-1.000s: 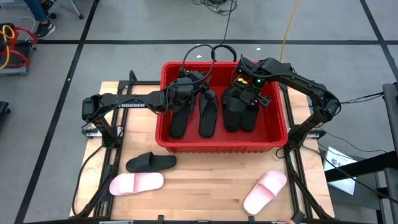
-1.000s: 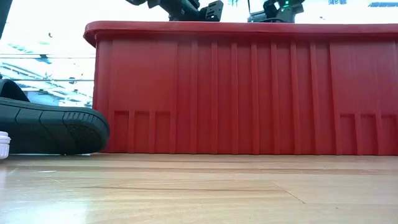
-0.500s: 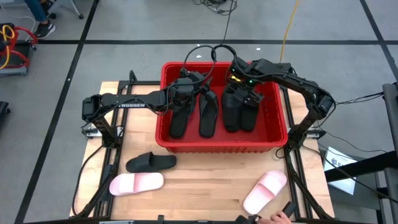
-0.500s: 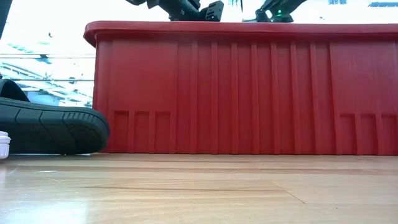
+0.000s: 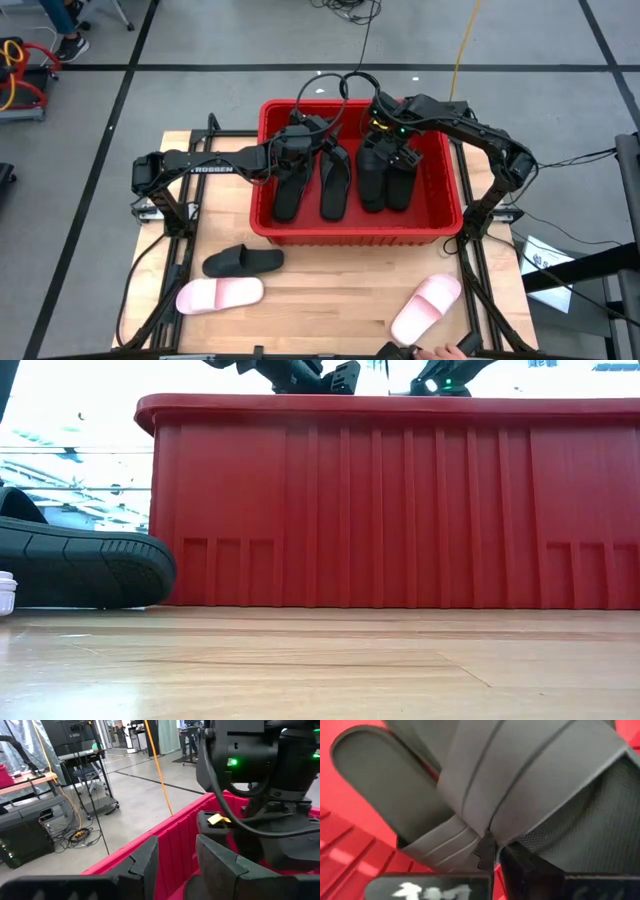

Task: Pick and place slides into bin
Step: Put the black slide into the red bin

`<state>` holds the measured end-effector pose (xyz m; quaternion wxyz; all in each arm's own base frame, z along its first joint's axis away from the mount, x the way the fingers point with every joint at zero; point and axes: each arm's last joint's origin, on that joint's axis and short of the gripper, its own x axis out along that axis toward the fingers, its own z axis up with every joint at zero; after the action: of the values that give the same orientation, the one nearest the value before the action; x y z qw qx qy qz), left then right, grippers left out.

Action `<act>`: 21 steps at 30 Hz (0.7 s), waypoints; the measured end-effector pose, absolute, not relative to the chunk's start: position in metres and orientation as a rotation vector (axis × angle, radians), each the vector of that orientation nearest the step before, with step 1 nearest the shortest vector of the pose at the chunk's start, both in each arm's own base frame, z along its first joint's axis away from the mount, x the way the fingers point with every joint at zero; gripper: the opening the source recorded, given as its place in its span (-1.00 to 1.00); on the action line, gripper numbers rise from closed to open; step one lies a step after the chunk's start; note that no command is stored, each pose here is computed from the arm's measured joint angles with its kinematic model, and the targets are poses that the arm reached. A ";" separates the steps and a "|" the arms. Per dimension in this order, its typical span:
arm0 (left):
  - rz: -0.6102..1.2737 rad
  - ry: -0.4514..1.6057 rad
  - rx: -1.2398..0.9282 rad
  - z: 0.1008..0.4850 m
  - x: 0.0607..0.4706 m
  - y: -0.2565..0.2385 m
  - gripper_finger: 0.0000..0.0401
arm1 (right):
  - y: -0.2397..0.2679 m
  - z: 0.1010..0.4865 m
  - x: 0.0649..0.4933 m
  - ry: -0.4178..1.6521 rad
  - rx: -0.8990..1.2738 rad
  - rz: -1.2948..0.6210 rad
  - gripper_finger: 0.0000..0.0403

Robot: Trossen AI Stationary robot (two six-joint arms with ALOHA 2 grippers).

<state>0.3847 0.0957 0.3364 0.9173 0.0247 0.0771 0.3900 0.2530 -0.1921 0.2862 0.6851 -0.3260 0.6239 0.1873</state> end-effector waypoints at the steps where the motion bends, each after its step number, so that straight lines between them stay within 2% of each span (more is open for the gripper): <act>1: 0.802 0.159 0.051 0.336 0.385 0.096 -0.32 | -0.193 0.286 0.254 1.394 -0.725 0.401 -0.98; 5: 0.802 0.159 0.051 0.336 0.385 0.096 -0.32 | -0.193 0.287 0.255 1.388 -0.728 0.382 -0.92; 17: 0.801 0.162 0.059 0.336 0.385 0.096 -0.32 | -0.195 0.287 0.255 1.432 -0.679 0.283 -0.60; 21: 0.801 0.167 0.060 0.336 0.385 0.096 -0.32 | -0.198 0.288 0.259 1.398 -0.654 0.198 -0.52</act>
<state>0.3846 0.0957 0.3359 0.9170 0.0294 0.0814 0.3893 0.2590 -0.1982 0.2883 0.7122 -0.2948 0.6307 0.0895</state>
